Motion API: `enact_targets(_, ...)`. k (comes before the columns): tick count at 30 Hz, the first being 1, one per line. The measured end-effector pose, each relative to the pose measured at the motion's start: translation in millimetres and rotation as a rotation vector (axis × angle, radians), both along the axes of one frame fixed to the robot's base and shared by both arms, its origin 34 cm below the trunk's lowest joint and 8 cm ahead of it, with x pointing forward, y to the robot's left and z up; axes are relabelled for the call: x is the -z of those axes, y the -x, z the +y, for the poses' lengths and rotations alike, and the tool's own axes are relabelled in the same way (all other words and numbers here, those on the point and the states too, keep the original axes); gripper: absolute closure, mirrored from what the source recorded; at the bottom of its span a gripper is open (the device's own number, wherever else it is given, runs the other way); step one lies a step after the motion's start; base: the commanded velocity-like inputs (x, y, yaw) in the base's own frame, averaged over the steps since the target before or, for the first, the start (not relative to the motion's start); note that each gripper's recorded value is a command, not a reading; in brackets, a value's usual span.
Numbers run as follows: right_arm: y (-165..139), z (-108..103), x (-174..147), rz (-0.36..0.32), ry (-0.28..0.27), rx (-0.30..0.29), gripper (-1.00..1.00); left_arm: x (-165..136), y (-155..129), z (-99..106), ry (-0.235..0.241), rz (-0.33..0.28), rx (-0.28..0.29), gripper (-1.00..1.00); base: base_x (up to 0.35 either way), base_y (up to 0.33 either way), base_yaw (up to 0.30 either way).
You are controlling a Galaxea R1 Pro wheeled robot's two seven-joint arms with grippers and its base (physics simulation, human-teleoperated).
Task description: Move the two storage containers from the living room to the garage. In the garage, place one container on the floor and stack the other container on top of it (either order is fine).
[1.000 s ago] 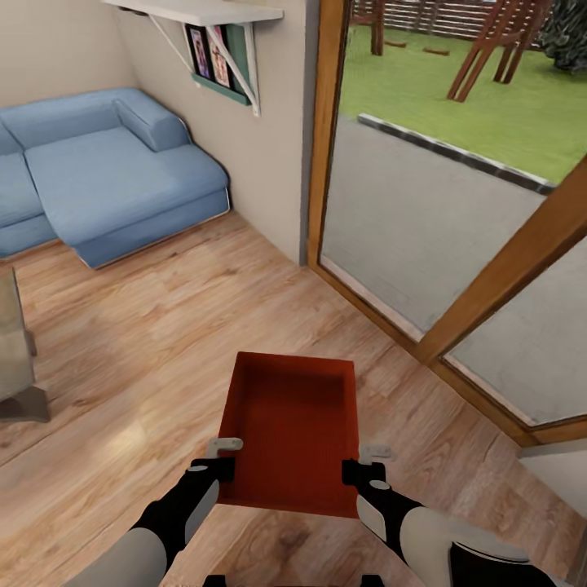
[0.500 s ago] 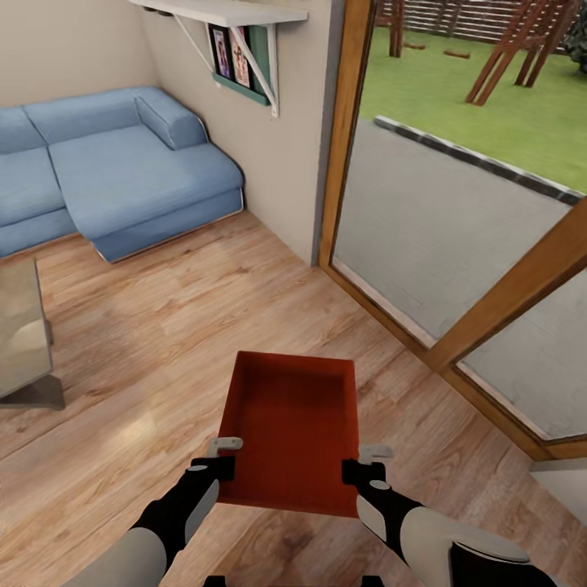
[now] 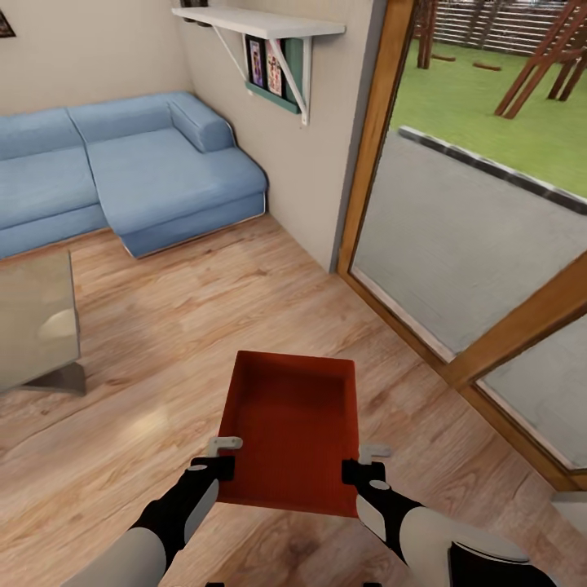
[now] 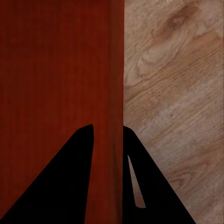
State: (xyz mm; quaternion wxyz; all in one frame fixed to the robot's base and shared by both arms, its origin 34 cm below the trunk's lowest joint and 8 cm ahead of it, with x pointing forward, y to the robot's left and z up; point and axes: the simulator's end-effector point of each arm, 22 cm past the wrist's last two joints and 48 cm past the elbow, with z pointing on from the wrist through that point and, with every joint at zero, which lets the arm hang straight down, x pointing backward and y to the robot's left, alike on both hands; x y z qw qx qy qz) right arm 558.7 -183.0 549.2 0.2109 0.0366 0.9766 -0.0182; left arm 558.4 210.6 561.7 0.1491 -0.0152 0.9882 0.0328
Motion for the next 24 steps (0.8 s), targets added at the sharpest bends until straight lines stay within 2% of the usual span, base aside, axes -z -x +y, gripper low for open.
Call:
enact_targets(4, -2, 0, -2, -0.005, 0.000, 0.000, 1.00, -2, -2, 0, 0.000, -0.005, 0.000, 1.00, 0.000, 0.000, 0.200)
enact_targets(12, -3, 0, -4, -0.008, 0.000, 0.000, 1.00, -4, -3, 0, 0.000, -0.008, 0.000, 1.00, 0.000, 0.000, 0.047)
enact_targets(24, -10, 0, -11, -0.026, 0.000, 0.001, 1.00, -11, -10, 0, 0.000, -0.026, 0.001, 1.00, 0.000, 0.000, 0.141)
